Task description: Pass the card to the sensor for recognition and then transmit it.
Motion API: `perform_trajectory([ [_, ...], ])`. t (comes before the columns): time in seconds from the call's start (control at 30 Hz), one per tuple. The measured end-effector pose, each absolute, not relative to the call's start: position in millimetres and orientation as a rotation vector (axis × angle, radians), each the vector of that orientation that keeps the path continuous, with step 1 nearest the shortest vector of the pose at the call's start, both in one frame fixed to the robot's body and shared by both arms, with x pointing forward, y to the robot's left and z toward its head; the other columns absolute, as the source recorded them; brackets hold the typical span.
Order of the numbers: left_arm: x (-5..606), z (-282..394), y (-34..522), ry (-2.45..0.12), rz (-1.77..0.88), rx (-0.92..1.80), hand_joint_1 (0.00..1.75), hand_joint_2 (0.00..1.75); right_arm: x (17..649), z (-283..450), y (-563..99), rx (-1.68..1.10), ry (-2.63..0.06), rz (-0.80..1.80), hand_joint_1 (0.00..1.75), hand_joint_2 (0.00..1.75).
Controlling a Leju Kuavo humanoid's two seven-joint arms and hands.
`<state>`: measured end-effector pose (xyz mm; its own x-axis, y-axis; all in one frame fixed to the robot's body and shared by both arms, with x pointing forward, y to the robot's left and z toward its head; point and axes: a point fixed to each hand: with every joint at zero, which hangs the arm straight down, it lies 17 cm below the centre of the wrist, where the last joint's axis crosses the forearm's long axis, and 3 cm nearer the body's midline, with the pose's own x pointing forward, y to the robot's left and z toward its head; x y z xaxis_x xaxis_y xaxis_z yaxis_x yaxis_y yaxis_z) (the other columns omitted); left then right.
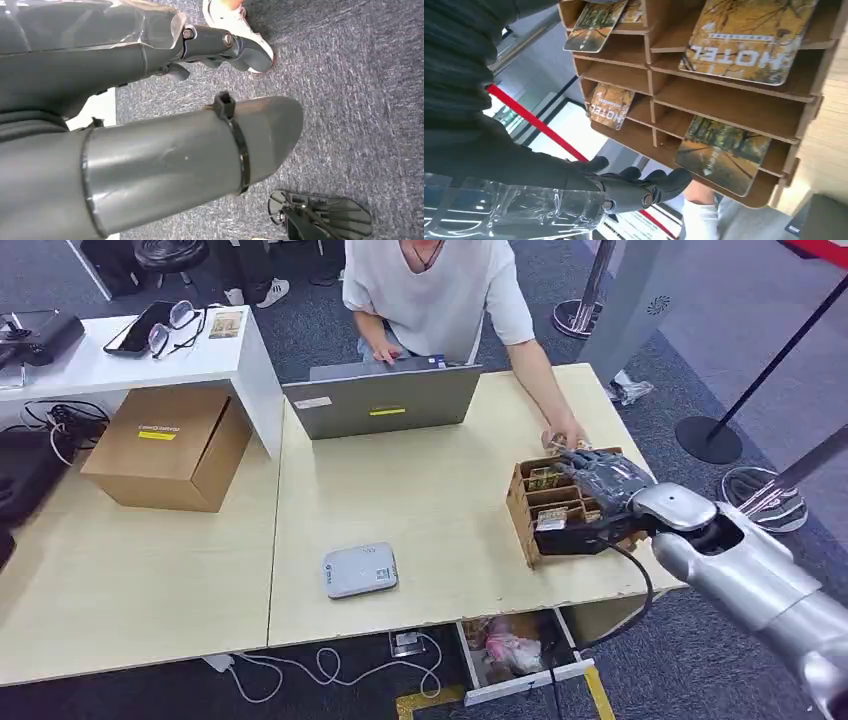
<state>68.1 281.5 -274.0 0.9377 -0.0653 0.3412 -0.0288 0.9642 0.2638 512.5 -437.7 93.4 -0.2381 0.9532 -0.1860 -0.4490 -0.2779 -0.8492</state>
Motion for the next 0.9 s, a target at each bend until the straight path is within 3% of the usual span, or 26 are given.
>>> perform_trajectory([
  [0.5,65.3,-274.8,290.0,-0.351,-0.020,0.268,0.00,0.00,511.6,99.6,-442.9,-0.869,-0.822,1.711,0.00,1.75],
  [0.57,65.0,-274.9,290.8,-0.350,-0.020,0.268,0.00,0.00,511.8,100.6,-442.4,-0.870,-0.822,1.713,0.09,1.75],
  [0.73,64.3,-275.0,290.9,-0.348,-0.011,0.264,0.00,0.00,513.5,106.1,-434.9,-0.871,-0.845,1.720,0.07,1.75],
  [0.8,64.1,-275.1,290.3,-0.347,-0.008,0.263,0.00,0.00,513.8,107.0,-431.7,-0.869,-0.853,1.724,0.23,1.75],
  [0.9,64.0,-275.1,290.7,-0.347,-0.006,0.264,0.00,0.00,514.7,108.0,-429.4,-0.870,-0.856,1.731,0.21,1.75],
])
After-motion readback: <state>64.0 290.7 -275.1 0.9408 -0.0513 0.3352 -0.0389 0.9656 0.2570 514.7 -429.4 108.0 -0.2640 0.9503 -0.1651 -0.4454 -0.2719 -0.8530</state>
